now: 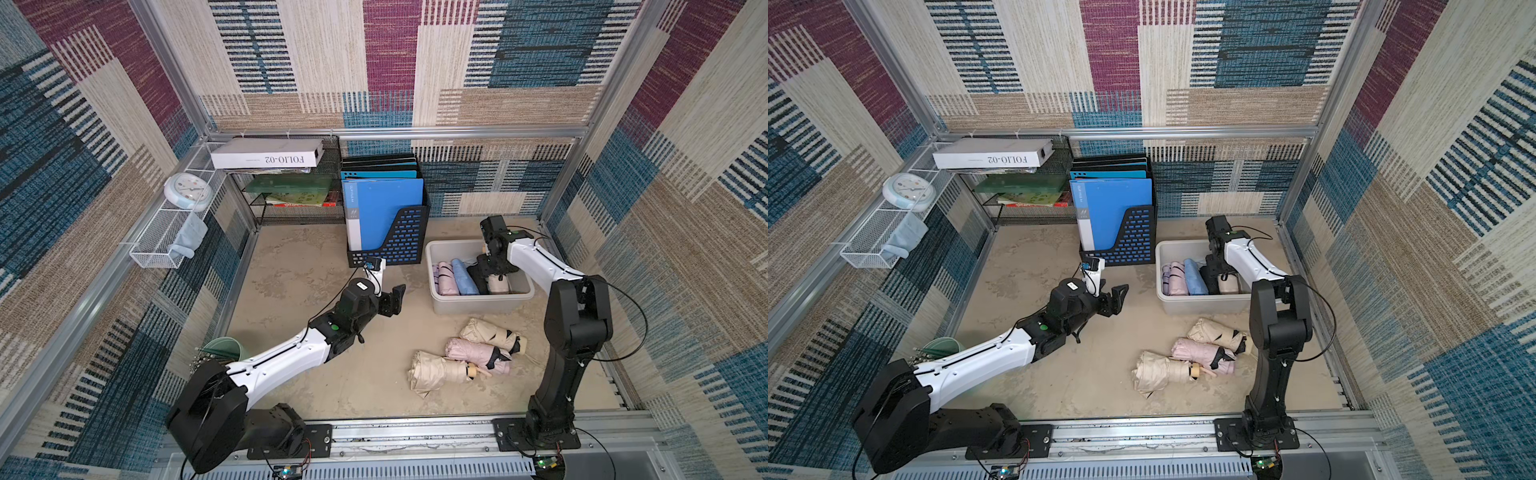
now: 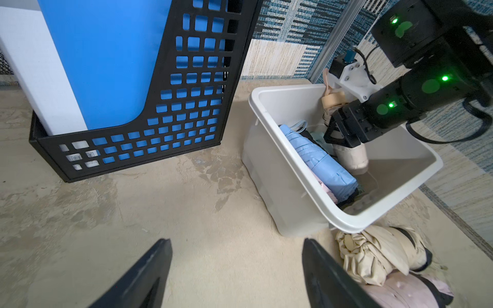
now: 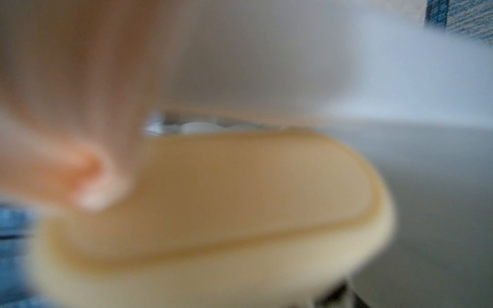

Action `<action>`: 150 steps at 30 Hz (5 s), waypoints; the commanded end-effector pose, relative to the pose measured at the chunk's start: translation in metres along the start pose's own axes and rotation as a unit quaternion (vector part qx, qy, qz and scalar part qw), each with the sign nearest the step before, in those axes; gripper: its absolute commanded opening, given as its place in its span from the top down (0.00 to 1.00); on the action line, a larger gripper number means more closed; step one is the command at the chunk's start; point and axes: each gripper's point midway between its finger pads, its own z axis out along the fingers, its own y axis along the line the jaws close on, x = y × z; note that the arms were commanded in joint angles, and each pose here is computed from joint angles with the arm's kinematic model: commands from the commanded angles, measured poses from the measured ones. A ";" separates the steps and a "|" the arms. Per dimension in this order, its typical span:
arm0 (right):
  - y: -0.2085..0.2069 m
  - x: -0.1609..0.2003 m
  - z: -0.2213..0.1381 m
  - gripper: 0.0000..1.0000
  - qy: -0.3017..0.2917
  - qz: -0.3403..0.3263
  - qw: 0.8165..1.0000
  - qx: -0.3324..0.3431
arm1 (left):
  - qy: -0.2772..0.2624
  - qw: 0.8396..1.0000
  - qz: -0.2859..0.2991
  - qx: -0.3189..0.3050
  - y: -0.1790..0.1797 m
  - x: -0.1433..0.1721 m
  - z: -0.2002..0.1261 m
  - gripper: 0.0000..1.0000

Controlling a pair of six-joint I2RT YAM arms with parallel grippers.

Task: Put the umbrella into the storage box
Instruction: Place the umbrella in the storage box, then pick up the umbrella from the center of the board.

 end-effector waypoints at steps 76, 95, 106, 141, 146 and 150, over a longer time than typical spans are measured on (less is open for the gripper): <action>-0.008 0.052 -0.245 0.22 -0.289 0.194 0.893 -0.284 | 0.393 0.700 0.536 0.264 -0.118 0.237 -0.022 0.25; 0.000 0.047 -0.253 0.23 -0.289 0.184 0.886 -0.313 | 0.398 0.735 0.492 0.242 -0.115 0.217 -0.043 0.88; 0.003 0.036 -0.275 0.24 -0.308 0.170 0.872 -0.339 | 0.271 0.871 0.341 0.227 -0.146 0.134 -0.055 1.00; 0.165 0.038 -0.345 0.12 -0.289 -0.002 0.789 -0.543 | -0.050 0.965 -0.139 0.219 -0.092 -0.073 -0.013 1.00; 0.172 0.026 -0.328 0.12 -0.275 0.032 0.806 -0.523 | -0.041 0.960 -0.135 0.240 -0.099 -0.071 -0.011 1.00; 0.175 0.011 -0.319 0.12 -0.271 0.063 0.815 -0.508 | -0.036 0.958 -0.131 0.253 -0.104 -0.068 -0.012 1.00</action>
